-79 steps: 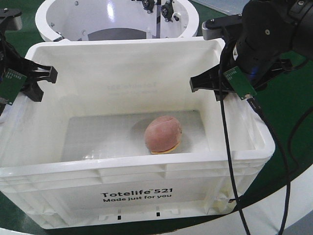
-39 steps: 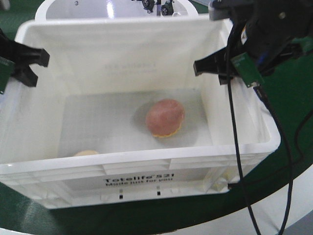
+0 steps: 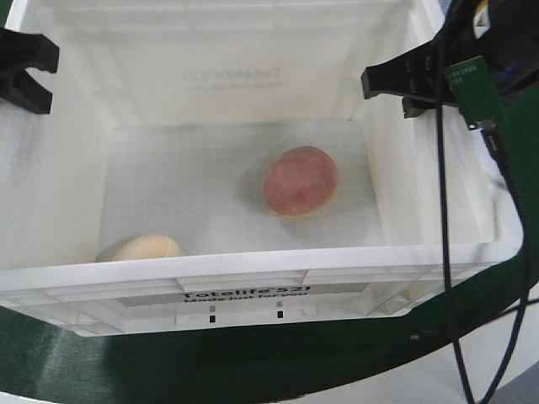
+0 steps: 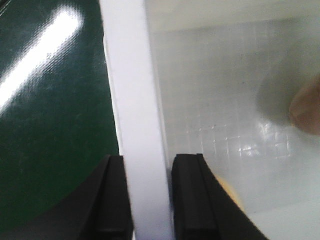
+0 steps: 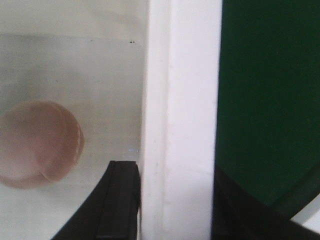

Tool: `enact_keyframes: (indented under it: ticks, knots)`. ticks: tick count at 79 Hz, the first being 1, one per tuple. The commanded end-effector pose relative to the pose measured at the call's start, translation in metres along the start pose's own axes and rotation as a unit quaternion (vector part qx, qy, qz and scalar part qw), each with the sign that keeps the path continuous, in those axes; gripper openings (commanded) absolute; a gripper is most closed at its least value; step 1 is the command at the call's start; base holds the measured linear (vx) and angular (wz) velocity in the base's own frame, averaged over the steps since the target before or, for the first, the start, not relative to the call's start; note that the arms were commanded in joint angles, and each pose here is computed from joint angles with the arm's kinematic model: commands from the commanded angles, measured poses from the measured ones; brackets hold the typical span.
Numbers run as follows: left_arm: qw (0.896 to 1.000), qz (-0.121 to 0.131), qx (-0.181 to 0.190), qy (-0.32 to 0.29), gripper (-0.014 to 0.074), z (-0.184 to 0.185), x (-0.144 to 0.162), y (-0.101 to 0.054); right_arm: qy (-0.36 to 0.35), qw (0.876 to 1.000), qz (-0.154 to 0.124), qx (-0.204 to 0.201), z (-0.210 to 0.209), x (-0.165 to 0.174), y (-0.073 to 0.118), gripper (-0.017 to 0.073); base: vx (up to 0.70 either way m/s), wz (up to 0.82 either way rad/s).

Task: Place moving items into box and shelve
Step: 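Lift the tote by its rims with both grippers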

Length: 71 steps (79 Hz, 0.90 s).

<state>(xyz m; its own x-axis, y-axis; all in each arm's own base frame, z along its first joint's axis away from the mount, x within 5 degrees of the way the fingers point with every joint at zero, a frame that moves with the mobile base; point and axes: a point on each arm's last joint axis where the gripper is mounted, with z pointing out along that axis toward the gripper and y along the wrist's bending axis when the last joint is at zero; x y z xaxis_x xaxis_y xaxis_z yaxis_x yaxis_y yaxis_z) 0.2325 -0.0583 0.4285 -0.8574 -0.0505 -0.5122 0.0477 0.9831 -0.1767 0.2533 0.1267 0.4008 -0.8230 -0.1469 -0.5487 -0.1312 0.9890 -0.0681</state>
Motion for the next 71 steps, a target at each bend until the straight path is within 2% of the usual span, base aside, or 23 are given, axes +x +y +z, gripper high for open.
enact_keyframes:
  ticks: [1,45,71]
  knots:
    - [0.996,0.000,0.047,-0.074,-0.0008,-0.033,-0.002,-0.009,-0.100,0.995,0.003,-0.015,-0.037,-0.010,-0.010,-0.0006,0.00,0.00]
    - [0.995,0.000,0.053,-0.080,-0.0008,-0.038,0.001,-0.010,-0.118,0.993,0.004,-0.016,-0.047,-0.009,-0.015,-0.0006,0.00,0.00]
    - [0.993,0.002,0.058,-0.104,-0.0008,-0.055,0.007,-0.009,-0.129,0.991,0.003,-0.020,-0.049,-0.009,-0.015,-0.0006,0.00,0.00]
